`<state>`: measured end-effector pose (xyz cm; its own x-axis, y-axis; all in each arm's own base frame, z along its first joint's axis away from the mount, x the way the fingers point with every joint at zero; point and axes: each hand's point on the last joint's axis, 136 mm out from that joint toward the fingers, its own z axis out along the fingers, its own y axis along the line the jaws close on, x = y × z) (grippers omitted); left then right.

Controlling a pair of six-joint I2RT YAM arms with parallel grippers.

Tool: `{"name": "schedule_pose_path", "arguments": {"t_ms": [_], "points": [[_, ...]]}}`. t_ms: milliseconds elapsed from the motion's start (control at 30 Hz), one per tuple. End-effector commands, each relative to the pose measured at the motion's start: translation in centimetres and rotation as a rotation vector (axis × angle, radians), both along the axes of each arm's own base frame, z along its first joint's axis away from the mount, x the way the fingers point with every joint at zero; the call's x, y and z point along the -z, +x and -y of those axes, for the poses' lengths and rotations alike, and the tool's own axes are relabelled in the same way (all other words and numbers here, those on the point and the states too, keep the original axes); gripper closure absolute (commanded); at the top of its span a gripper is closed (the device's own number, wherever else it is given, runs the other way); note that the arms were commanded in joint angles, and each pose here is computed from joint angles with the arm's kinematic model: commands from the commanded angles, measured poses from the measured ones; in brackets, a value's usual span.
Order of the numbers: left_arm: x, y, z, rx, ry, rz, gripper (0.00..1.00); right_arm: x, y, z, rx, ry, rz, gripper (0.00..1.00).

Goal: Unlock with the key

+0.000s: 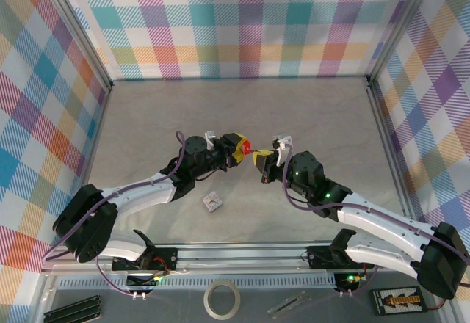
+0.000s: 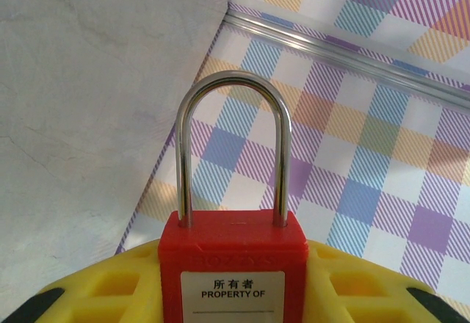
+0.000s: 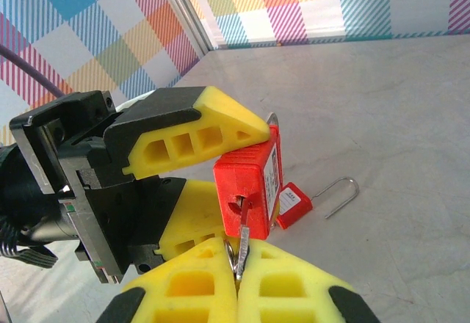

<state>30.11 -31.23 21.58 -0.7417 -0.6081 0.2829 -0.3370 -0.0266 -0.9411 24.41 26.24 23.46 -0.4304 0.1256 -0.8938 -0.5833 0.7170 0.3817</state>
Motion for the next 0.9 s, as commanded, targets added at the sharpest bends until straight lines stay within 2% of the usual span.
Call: {"name": "schedule_pose_path", "arguments": {"t_ms": [0,467,667,867], "points": [[-2.3,-0.6,0.6,0.028,-0.029,0.051,1.00,-0.6,0.0,-0.6,-0.012,0.039,0.005,1.00],[-2.9,-0.5,0.8,0.016,-0.040,0.065,1.00,0.9,0.4,-0.6,0.007,0.022,-0.026,1.00],[-3.3,-0.6,1.4,0.030,-0.044,0.069,1.00,1.5,0.9,-1.6,0.001,-0.029,-0.013,1.00],[-3.4,-0.6,1.7,0.036,-0.038,0.065,1.00,1.9,0.7,-3.1,-0.024,-0.140,0.044,1.00]]}}
